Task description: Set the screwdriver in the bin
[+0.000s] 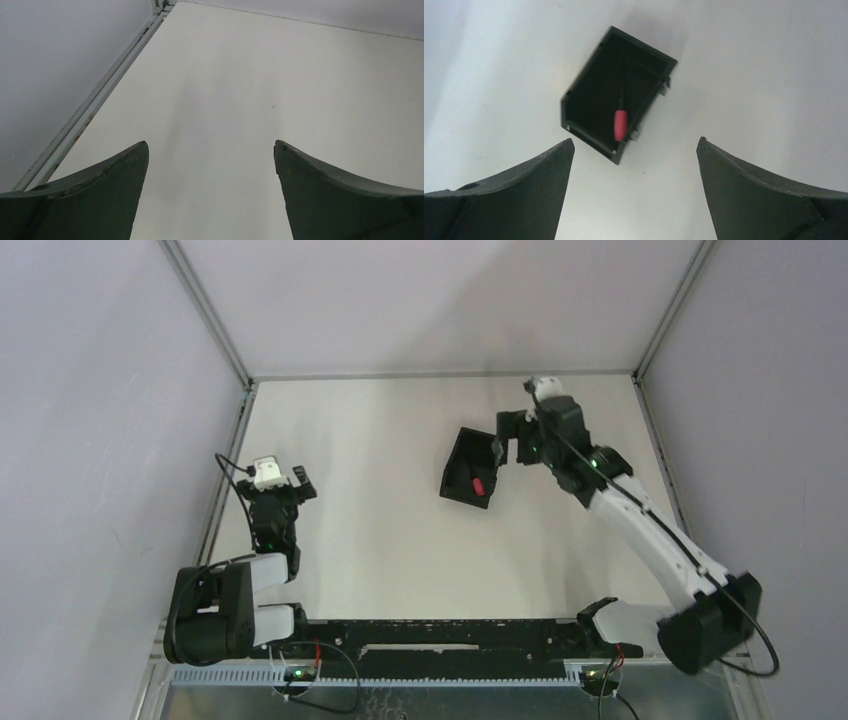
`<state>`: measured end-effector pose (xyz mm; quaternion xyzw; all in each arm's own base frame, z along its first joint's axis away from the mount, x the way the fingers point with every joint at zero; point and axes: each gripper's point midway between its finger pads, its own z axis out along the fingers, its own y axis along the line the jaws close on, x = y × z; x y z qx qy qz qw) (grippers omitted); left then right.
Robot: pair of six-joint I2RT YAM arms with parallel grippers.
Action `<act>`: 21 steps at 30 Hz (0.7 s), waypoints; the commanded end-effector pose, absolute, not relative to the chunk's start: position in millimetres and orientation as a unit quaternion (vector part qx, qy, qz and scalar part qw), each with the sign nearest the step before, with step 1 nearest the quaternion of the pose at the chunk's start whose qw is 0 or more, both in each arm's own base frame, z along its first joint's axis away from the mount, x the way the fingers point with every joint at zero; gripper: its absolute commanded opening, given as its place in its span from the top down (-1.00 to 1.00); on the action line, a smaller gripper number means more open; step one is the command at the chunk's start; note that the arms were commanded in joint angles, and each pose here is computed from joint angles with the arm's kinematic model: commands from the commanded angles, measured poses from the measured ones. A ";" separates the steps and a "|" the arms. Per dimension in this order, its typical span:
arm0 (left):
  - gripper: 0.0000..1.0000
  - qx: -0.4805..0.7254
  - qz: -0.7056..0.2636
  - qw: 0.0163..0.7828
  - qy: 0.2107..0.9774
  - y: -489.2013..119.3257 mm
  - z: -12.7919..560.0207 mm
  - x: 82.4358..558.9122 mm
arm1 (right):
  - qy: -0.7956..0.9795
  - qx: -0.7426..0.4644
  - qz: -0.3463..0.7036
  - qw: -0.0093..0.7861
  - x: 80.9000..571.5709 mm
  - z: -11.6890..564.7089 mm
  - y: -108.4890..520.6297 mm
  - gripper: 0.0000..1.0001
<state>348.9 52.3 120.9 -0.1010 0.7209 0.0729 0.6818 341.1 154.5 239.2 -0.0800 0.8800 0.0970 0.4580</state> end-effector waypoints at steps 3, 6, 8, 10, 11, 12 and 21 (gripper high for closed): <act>-1.00 -0.095 0.076 0.700 0.704 52.2 135.7 354.0 | 0.836 -0.056 0.111 0.535 319.5 228.7 125.4 -0.99; -1.00 -0.095 0.076 0.700 0.704 52.1 135.5 354.0 | 0.828 -0.021 0.110 0.550 304.2 214.4 107.1 -0.99; -1.00 -0.095 0.076 0.700 0.703 52.1 136.1 354.2 | 0.824 0.005 0.112 0.555 295.2 203.7 96.7 -0.99; -1.00 -0.096 0.077 0.700 0.704 52.5 135.9 354.0 | 0.820 0.030 0.116 0.560 286.5 192.3 88.8 -0.99; -1.00 -0.096 0.077 0.700 0.704 52.2 135.6 353.9 | 0.816 0.040 0.116 0.565 281.7 187.6 85.0 -0.99; -1.00 -0.095 0.076 0.699 0.704 52.3 135.0 354.0 | 0.814 0.051 0.114 0.567 278.2 181.5 81.0 -0.99; -1.00 -0.095 0.076 0.700 0.703 52.2 136.2 354.2 | 0.807 0.093 0.090 0.577 260.8 147.5 58.3 -0.99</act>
